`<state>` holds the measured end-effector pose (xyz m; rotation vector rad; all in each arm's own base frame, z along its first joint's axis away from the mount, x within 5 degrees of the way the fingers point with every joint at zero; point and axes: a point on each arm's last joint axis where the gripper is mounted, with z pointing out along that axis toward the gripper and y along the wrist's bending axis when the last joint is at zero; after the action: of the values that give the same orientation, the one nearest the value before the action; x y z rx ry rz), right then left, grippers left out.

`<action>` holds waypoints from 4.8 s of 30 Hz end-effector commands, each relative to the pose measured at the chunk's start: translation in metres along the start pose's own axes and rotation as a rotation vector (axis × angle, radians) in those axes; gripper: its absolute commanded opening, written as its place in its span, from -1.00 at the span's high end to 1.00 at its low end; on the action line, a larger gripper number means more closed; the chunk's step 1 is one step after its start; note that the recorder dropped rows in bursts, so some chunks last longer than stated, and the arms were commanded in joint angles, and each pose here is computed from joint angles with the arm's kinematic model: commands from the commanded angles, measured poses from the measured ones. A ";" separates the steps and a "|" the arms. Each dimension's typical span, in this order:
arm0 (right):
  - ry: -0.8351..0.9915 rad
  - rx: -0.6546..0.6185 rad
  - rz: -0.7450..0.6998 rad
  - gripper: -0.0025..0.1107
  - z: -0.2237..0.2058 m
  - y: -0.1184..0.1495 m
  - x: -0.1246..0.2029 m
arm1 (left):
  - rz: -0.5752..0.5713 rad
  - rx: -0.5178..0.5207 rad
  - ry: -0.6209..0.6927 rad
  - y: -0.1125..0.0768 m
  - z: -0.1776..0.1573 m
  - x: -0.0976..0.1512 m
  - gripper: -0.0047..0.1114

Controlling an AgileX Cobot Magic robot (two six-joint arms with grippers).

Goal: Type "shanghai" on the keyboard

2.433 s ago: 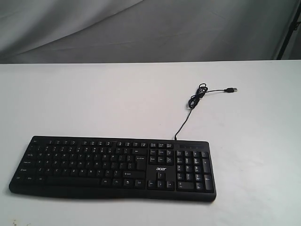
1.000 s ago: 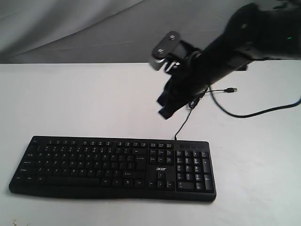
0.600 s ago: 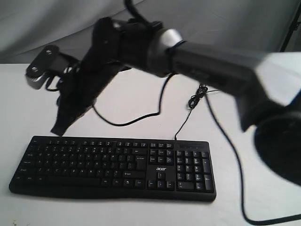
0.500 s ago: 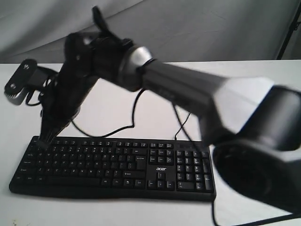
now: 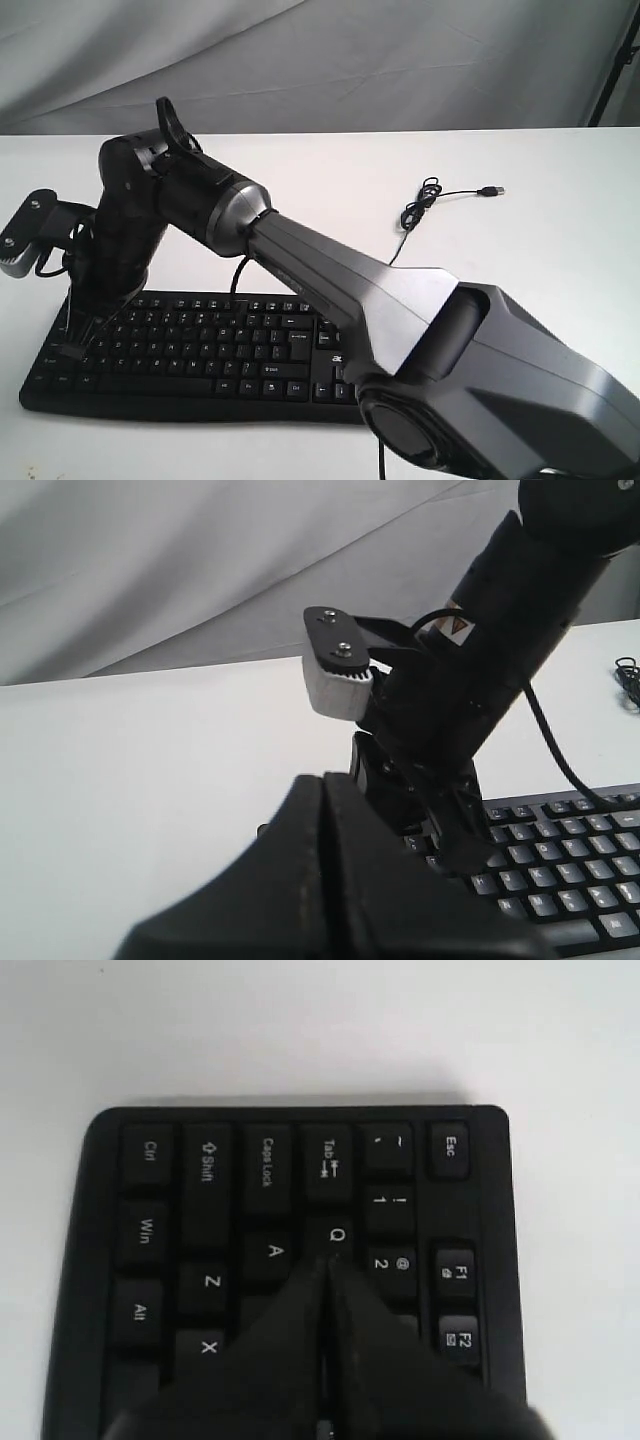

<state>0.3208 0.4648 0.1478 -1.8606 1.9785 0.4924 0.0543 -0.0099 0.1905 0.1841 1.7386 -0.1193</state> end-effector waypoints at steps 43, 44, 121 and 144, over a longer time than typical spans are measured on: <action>0.090 0.044 -0.024 0.96 0.018 0.020 -0.001 | -0.001 0.004 -0.004 0.000 0.000 0.001 0.92; 0.090 0.044 -0.024 0.96 0.018 0.020 -0.001 | -0.001 0.004 -0.004 0.000 0.000 0.001 0.92; -0.041 0.156 0.113 0.96 -0.032 0.032 0.082 | -0.001 0.004 -0.004 0.000 0.000 0.001 0.92; -0.052 0.177 0.113 0.96 -0.025 0.028 0.084 | -0.001 0.004 -0.004 0.000 0.000 0.001 0.92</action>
<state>0.2833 0.3836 0.1264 -1.6332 2.0393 0.3869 0.0543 -0.0099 0.1905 0.1841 1.7386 -0.1193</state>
